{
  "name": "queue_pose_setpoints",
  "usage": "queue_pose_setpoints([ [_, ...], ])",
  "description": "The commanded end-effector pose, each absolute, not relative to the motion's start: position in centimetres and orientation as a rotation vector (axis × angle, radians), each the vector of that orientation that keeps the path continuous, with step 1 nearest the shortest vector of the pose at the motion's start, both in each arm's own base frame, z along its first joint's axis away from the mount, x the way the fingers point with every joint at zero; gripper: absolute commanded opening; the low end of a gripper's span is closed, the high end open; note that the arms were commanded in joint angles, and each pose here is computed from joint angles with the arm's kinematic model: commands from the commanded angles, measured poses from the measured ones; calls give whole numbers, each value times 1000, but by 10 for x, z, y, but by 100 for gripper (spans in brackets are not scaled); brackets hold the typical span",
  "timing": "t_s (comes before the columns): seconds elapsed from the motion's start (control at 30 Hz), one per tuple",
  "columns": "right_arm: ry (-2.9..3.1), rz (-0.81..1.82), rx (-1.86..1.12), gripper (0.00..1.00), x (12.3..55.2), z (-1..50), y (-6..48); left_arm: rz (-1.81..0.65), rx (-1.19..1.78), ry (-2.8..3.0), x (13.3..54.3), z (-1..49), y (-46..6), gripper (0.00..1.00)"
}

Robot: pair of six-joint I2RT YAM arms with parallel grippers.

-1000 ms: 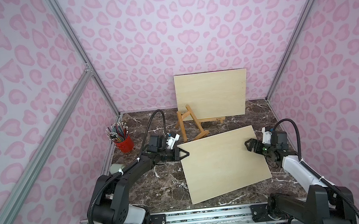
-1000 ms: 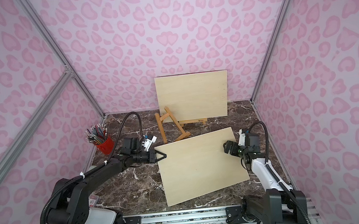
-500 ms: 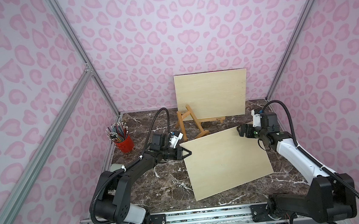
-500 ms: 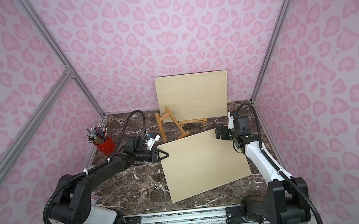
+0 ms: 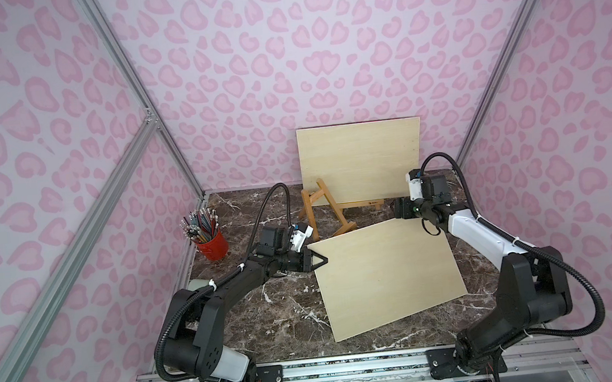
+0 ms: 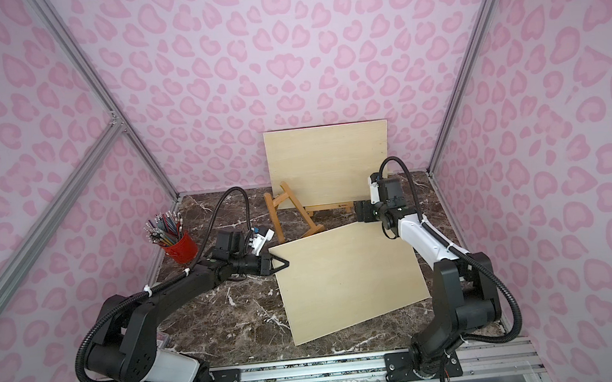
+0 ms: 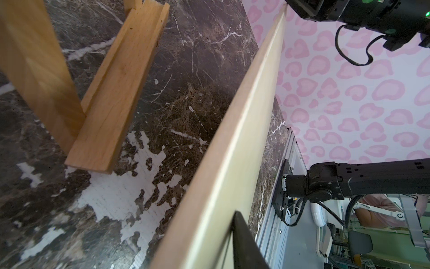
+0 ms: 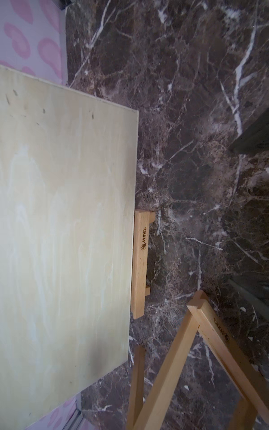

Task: Disassemble the easel
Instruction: Place the drawing board at the corner of the board.

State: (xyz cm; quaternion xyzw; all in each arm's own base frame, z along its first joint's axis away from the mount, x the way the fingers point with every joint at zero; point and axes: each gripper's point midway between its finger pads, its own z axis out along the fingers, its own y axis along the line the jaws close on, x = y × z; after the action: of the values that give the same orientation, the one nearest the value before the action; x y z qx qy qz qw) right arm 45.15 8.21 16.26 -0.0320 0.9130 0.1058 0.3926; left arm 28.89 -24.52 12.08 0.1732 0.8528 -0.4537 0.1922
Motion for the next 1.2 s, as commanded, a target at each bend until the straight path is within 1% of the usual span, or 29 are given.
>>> queue_pose_setpoints([
  [0.0,2378,217,-151,82,452,147,80,-765,456,2389,334,95,-210,2],
  [0.23,2473,167,-208,77,446,130,74,-775,349,2380,338,94,-214,2],
  [0.4,2535,157,-242,75,437,115,73,-772,300,2385,342,94,-213,2],
  [0.73,2622,87,-277,70,416,93,66,-769,294,2407,347,89,-215,2],
  [0.97,2673,32,-323,70,418,79,69,-775,315,2432,348,83,-221,2],
  [1.17,2740,-55,-345,70,419,60,60,-741,253,2439,349,77,-218,2],
])
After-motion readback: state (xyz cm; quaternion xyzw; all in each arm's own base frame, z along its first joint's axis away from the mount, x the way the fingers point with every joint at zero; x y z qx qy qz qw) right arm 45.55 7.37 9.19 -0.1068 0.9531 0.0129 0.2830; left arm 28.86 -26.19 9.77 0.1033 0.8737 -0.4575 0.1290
